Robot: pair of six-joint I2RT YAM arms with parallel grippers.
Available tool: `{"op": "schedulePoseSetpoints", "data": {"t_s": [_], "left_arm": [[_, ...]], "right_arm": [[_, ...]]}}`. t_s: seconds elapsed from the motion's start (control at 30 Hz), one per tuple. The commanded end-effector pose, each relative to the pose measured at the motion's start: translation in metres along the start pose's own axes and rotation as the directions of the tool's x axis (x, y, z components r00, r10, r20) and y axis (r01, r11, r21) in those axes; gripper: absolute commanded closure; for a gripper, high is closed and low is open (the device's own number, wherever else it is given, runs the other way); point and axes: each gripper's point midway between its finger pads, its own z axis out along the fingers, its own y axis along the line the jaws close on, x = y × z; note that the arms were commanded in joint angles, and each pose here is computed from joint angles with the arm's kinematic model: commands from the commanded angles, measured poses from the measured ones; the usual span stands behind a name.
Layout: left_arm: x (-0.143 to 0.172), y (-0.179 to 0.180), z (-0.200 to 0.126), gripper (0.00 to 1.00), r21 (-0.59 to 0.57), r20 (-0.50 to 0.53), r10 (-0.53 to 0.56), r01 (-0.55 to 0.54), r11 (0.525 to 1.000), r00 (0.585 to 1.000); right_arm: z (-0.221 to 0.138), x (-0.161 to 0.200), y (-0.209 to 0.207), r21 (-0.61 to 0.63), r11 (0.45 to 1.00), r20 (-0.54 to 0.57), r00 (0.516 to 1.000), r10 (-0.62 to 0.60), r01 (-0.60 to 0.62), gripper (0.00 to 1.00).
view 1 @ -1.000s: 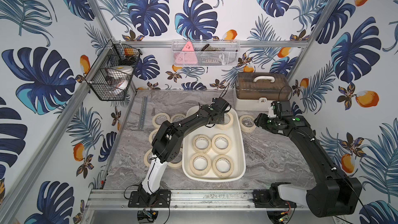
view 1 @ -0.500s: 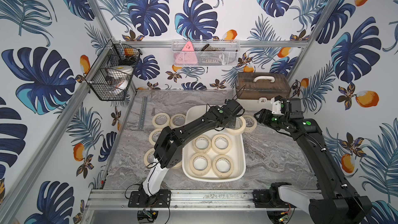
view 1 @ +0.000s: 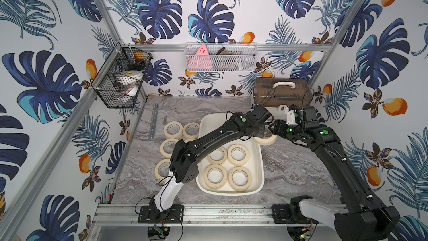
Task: Take out the art tape in the storage box
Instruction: Place the art tape at the center of the board.
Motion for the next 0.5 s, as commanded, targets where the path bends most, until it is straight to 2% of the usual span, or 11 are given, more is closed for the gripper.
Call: {"op": "schedulePoseSetpoints", "data": {"t_s": [0.0, 0.13, 0.23, 0.47], "left_arm": [[-0.0051, -0.0057, -0.0065, 0.91, 0.014, 0.017, 0.002, -0.002, 1.0, 1.0], [-0.0062, -0.0081, -0.0101, 0.91, 0.014, 0.022, 0.009, -0.009, 1.0, 1.0], [-0.0073, -0.0088, -0.012, 0.9, 0.018, 0.025, 0.011, -0.012, 1.0, 1.0], [-0.0038, -0.0082, -0.0093, 0.85, 0.017, 0.015, 0.028, -0.028, 0.999, 0.999]], "right_arm": [[0.0009, 0.0014, -0.0147, 0.1, 0.995, -0.006, 1.0, -0.03, 0.03, 0.36], [0.0025, -0.0006, -0.0187, 0.145, 0.989, 0.002, 0.999, -0.035, 0.034, 0.4], [0.0036, -0.0021, -0.0189, 0.16, 0.986, 0.004, 0.999, -0.044, 0.043, 0.46], [0.0079, -0.0035, -0.0184, 0.167, 0.985, -0.009, 0.999, -0.046, 0.047, 0.8]]}}
